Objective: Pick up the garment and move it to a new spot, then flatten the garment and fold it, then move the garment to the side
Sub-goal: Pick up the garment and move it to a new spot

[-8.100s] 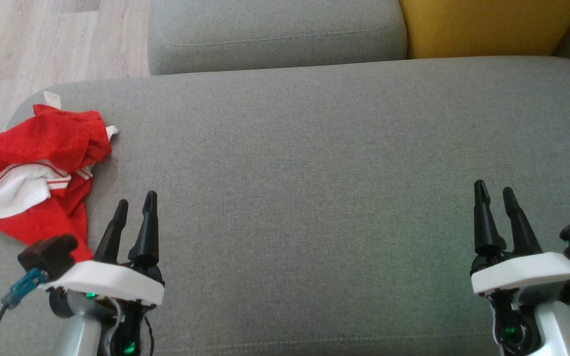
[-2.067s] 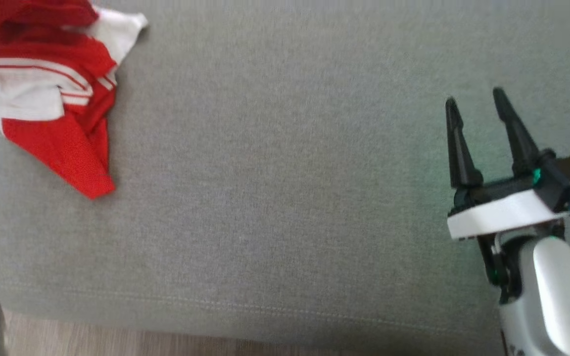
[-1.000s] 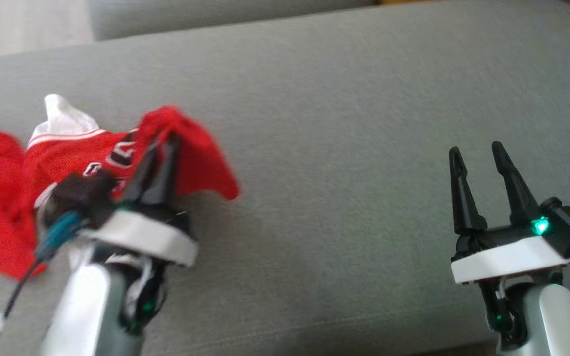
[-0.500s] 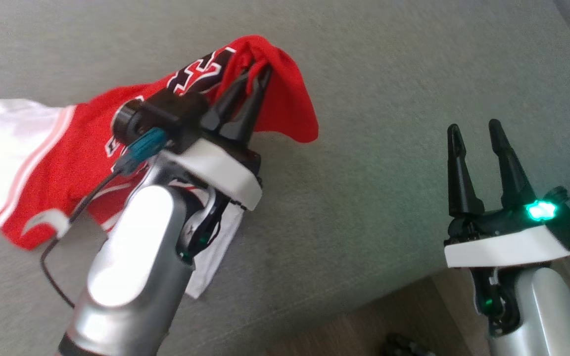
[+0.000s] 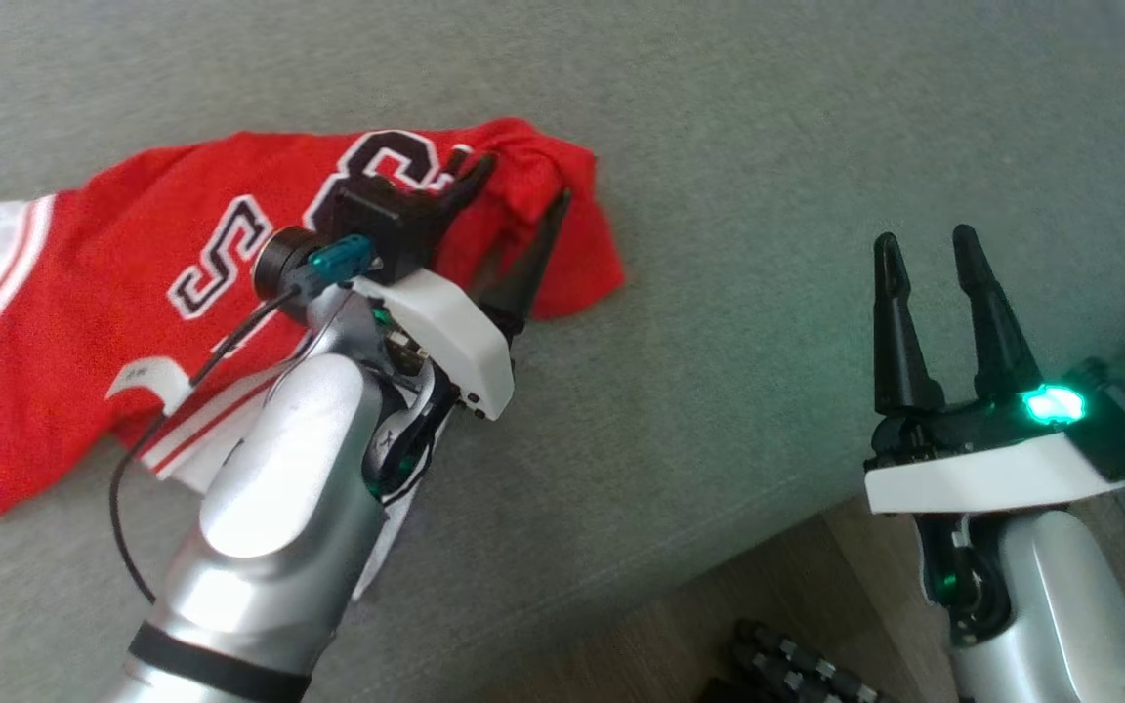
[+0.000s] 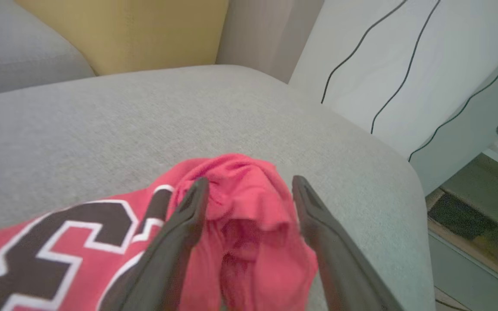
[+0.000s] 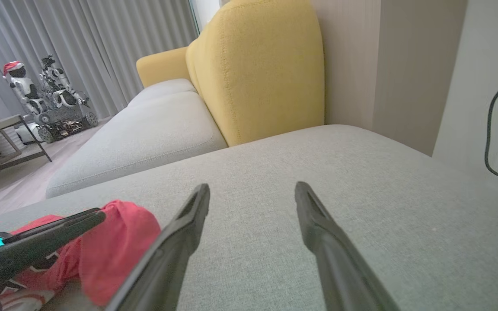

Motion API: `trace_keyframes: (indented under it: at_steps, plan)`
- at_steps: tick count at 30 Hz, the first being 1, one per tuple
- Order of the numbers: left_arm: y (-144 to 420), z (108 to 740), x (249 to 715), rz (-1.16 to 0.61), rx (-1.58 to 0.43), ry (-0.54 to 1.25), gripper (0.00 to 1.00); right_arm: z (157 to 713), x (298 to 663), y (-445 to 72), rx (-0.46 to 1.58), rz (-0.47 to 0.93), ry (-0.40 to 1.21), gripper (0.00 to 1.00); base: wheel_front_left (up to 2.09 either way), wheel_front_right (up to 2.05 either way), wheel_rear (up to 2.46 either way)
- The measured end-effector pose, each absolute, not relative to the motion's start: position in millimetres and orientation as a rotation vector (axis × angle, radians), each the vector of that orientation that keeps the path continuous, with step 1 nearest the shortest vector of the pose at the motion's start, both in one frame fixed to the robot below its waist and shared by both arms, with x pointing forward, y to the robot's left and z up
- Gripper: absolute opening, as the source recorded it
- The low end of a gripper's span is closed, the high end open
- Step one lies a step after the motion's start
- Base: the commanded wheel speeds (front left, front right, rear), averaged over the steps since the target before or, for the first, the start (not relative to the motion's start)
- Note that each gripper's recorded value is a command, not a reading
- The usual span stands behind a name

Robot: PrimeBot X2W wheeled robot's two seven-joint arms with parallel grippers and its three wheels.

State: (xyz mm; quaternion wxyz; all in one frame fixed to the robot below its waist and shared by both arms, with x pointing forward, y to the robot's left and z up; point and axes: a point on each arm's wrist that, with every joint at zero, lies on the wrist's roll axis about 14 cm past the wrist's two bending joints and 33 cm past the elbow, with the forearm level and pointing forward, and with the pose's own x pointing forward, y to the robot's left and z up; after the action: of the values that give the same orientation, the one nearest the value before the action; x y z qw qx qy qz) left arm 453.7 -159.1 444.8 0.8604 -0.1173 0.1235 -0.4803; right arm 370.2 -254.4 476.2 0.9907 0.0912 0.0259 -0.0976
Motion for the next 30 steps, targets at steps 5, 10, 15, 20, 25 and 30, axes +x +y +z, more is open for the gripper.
trace_keyframes:
  at_steps: [5, 10, 15, 20, 25, 30]
  plan:
    - [-136, 466, 457, -0.937, -0.267, 0.167, 1.00, 480, 378, -246, 0.171, -0.158, 0.040, 1.00, 0.00, 0.00, 0.00]
    - [-89, 473, 459, -0.778, -0.257, 0.104, 1.00, 484, 389, -232, 0.153, -0.102, 0.044, 1.00, 0.00, 0.00, 0.00]
    - [-25, 482, 471, -0.565, -0.225, 0.036, 1.00, 488, 401, -214, 0.144, -0.041, 0.047, 1.00, 0.00, 0.00, 0.00]
    - [42, 493, 476, -0.365, -0.185, -0.021, 1.00, 493, 410, -197, 0.138, 0.013, 0.044, 1.00, 0.00, 0.00, 0.00]
    - [94, 495, 466, -0.226, -0.145, -0.034, 1.00, 497, 415, -183, 0.127, 0.056, 0.045, 1.00, 0.00, 0.00, 0.00]
    - [128, 495, 446, -0.143, -0.117, -0.032, 1.00, 497, 411, -173, 0.119, 0.085, 0.056, 1.00, 0.00, 0.00, 0.00]
